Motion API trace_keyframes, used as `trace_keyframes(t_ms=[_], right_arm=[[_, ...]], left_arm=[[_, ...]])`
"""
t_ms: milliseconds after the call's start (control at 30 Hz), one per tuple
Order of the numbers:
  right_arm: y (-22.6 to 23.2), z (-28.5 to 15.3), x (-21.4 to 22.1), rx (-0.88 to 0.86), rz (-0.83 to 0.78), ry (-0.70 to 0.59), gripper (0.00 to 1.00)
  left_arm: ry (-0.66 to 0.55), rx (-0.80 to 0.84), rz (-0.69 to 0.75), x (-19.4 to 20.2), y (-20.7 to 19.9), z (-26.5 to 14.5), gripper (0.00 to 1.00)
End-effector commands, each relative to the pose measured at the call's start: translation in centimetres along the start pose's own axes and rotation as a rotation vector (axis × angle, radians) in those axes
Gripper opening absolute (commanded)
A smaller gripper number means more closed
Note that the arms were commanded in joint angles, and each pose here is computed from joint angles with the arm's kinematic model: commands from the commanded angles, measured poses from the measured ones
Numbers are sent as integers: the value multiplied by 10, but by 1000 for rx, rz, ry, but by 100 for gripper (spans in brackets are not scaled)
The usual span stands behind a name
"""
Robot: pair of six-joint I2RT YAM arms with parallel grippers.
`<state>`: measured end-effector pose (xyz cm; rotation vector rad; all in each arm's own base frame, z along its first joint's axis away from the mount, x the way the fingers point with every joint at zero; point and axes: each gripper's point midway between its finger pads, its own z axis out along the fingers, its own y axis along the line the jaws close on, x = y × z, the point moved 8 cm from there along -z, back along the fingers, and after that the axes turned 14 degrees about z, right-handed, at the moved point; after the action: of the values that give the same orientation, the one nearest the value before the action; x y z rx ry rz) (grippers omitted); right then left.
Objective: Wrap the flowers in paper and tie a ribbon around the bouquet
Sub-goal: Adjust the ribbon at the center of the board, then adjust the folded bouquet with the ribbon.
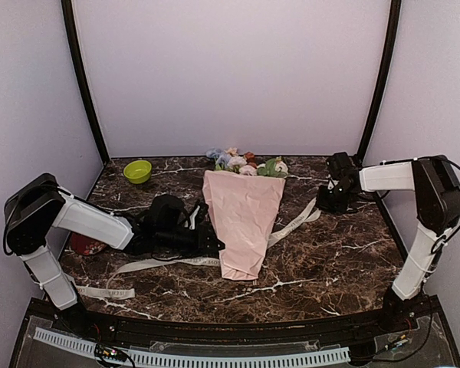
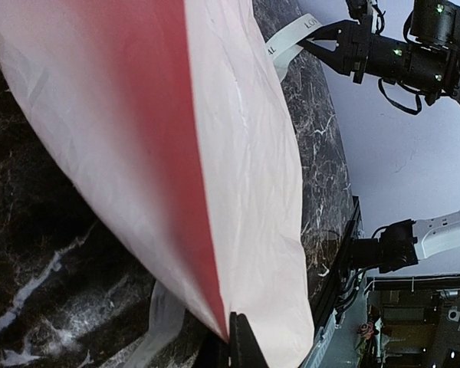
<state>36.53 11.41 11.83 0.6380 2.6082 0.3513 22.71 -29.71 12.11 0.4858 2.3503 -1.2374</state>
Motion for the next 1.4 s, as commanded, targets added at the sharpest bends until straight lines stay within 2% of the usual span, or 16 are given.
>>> trace_keyframes(t_ms=[0,33,67,133,233,333,467,633,767,867,1133,1267,1300,1367], right_arm=[[3,-2,-20,-79,104,-81,0],[5,-3,-22,-75,95,-78,5],[6,-3,-22,-72,81,-62,19],[6,-7,-20,-70,62,-37,35],[0,-29,-16,-84,58,-75,46],[-8,-58,-5,-106,51,-111,51],[3,-88,26,-154,-51,-133,51],[47,-112,76,-310,-262,-64,48],[87,-119,122,-524,-384,68,45],[107,-110,154,-591,-439,150,41],[112,-45,213,-452,-464,321,35],[103,-23,222,-332,-476,329,33],[99,-18,223,-305,-472,335,32],[92,-11,227,-268,-469,349,32]], left_arm=[[-7,7,3,3,4,1,0],[-4,5,3,4,5,2,0],[1,3,2,5,6,3,0],[11,8,-7,7,8,6,0],[16,15,-21,10,11,9,0],[22,26,-37,12,12,11,0],[29,28,-34,15,11,14,0],[58,36,-9,21,-1,21,0],[95,32,-4,33,-10,26,0],[117,18,-12,45,-11,28,0],[153,-2,-38,54,-6,30,0],[163,-10,-41,56,-4,30,0],[161,-11,-40,56,-4,30,2],[156,-7,-27,54,-7,26,15]])
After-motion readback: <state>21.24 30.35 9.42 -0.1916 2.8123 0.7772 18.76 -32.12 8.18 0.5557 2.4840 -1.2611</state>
